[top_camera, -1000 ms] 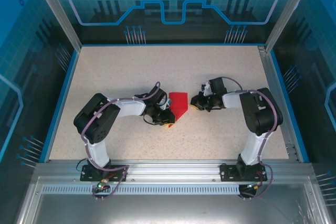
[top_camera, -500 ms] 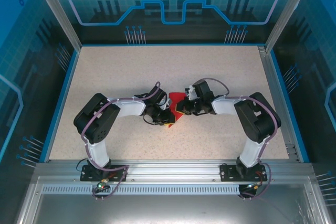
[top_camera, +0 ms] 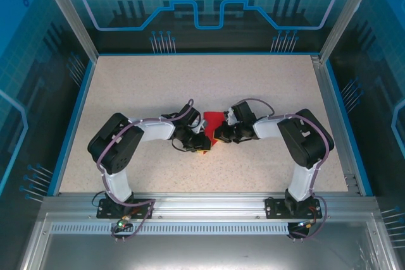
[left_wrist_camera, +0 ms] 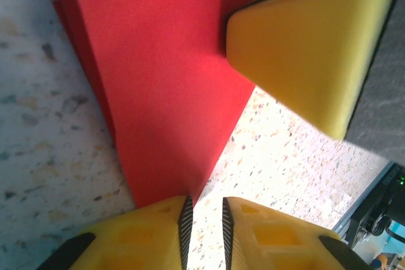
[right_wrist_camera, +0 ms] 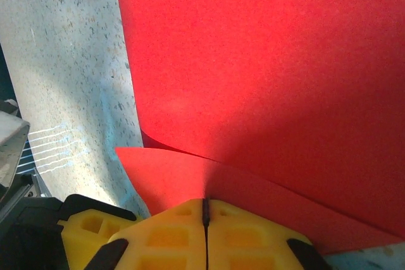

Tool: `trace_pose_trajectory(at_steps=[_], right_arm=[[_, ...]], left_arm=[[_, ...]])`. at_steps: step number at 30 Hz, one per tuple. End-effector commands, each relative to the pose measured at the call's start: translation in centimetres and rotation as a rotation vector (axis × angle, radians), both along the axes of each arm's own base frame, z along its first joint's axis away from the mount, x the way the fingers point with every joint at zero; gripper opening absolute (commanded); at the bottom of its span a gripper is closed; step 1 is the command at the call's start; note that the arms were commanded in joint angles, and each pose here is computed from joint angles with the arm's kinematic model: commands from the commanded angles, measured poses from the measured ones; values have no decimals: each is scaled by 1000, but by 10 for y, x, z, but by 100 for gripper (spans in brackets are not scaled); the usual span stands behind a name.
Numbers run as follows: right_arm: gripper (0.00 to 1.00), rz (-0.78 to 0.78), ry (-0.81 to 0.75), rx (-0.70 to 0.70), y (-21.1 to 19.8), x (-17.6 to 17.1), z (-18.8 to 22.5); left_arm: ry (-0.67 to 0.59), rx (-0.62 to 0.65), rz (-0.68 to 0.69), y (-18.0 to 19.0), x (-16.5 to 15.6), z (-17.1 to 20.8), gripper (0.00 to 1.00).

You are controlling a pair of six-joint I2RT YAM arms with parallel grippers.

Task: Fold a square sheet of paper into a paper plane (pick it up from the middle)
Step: Third fold the triangle at the center of the table.

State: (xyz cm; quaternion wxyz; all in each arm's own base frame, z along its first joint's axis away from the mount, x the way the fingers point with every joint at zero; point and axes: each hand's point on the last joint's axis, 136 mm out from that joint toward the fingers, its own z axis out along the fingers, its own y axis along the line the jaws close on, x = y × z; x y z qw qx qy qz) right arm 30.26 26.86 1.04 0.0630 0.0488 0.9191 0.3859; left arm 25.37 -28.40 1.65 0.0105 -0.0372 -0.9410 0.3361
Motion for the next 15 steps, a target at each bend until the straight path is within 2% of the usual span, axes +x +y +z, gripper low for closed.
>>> trace_pose_trajectory(at_steps=[1, 15], right_arm=[[6, -39, 88, -163, -33, -21, -39], [6, -33, 78, -144, -27, -14, -32]], left_arm=[[142, 57, -43, 18, -40, -12, 25], [176, 76, -61, 28, -57, -5, 26]])
